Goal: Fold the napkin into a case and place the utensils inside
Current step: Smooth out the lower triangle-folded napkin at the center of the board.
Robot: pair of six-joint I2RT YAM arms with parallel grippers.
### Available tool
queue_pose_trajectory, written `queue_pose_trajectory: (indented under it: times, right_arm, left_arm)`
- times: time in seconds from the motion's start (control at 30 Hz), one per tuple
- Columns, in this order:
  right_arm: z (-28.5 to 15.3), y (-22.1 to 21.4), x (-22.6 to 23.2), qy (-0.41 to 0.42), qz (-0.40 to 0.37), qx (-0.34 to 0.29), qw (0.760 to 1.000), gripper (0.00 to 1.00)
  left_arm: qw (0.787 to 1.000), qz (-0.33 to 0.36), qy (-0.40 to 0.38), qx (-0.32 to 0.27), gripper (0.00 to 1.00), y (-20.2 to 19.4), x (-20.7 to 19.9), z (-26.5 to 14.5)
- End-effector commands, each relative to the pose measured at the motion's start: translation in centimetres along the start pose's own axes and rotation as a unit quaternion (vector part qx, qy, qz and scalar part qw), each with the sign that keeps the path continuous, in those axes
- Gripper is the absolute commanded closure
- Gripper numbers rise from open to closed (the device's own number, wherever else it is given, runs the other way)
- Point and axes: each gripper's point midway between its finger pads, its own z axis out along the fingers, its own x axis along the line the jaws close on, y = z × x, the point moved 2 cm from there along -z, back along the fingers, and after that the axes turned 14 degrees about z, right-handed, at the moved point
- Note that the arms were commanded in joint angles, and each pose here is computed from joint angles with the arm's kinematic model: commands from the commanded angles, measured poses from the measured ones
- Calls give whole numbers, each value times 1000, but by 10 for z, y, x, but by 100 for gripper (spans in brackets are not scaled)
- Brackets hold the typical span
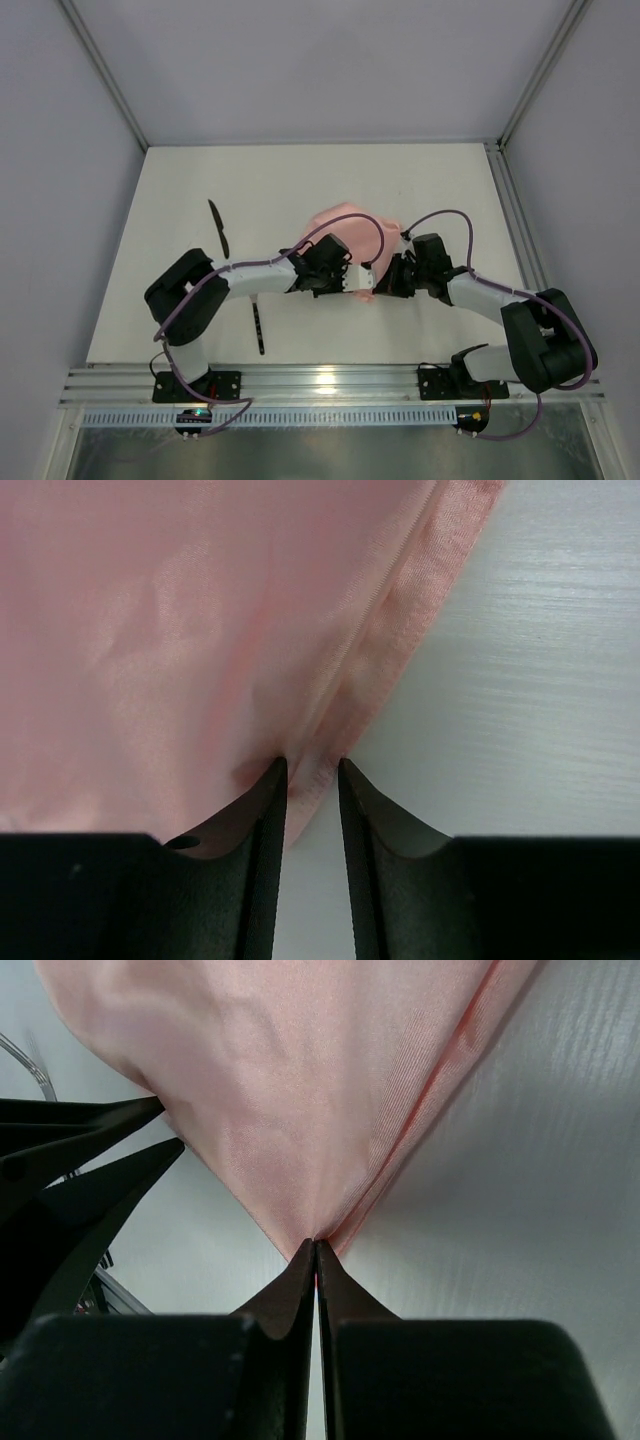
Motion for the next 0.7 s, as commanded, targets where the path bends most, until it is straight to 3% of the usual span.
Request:
queue_pose_trajectory:
  times: [0.0,0.17,0.37,0.67]
  right_arm:
    - [-2,10,21,35,-15,-11,999,96]
    - [-2,10,22,38,-18,-7,999,96]
    - [-4,10,28,53,-19,-5,998,96]
    - [-17,16,50,93,-12,-14,996,96]
  left_arm:
    - [999,12,32,-12,71,11,21,2]
    - [999,15,28,-15,82,12,20,4]
    - [999,7,12,-50,66,27,16,-10]
    - [997,-22,19,-67,58,42,26,-17]
